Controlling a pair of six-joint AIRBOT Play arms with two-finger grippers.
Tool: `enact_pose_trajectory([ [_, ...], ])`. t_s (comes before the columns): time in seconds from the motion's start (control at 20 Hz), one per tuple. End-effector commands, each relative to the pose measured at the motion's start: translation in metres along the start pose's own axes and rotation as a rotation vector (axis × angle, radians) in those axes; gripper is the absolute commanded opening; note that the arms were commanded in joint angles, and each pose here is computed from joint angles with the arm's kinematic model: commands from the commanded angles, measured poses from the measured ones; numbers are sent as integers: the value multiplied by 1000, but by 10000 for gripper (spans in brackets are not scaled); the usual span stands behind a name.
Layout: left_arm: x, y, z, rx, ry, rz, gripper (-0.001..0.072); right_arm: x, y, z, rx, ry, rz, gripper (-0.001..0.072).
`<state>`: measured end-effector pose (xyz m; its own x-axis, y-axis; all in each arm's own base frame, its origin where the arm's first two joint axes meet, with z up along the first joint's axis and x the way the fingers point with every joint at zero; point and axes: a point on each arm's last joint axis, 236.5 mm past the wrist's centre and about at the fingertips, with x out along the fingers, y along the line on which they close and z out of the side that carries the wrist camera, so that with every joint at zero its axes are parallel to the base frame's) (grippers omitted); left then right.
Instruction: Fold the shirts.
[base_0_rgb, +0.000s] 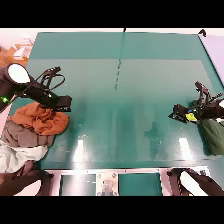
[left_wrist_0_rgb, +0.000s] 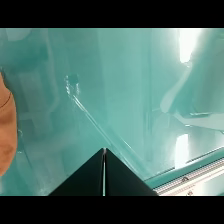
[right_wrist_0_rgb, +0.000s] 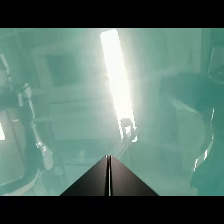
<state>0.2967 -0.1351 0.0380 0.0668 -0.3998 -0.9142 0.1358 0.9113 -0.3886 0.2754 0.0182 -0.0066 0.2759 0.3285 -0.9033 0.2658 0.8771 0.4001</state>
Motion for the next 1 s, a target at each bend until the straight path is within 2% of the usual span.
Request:
enact_pose_trajectory([
  [0.0, 0, 1, 0, 2, -2, 4, 22, 0, 0, 0, 0, 0, 0, 16],
  [0.1, -1, 7, 1, 15, -6, 32, 22, 0, 0, 0, 0, 0, 1, 16],
  [0.2, -5, 37, 3, 14, -12, 159, 22, 0, 0, 0, 0, 0, 1, 16],
  [0.25, -10, 62, 3, -3, -13, 269, 27, 0, 0, 0, 0, 0, 1, 16],
  [0.3, -19, 90, 2, -21, -14, 393, 295, 0, 0, 0, 0, 0, 0, 16],
  [0.35, -34, 121, 3, -60, -32, 539, 718, 0, 0, 0, 0, 0, 0, 16],
  [0.45, -64, 166, 10, -96, -80, 753, 717, 0, 0, 0, 0, 0, 1, 16],
  [0.55, -61, 185, 17, -136, -100, 750, 717, 0, 0, 0, 0, 0, 1, 16],
  [0.7, -29, 217, -5, -223, 16, 728, 717, 0, 0, 0, 0, 0, 0, 16],
  [0.9, 4, 245, -14, -245, 87, 727, 698, 0, 0, 0, 0, 0, 0, 16],
  [0.95, 7, 248, -12, -240, 88, 731, 444, 0, 0, 0, 0, 0, 0, 16],
])
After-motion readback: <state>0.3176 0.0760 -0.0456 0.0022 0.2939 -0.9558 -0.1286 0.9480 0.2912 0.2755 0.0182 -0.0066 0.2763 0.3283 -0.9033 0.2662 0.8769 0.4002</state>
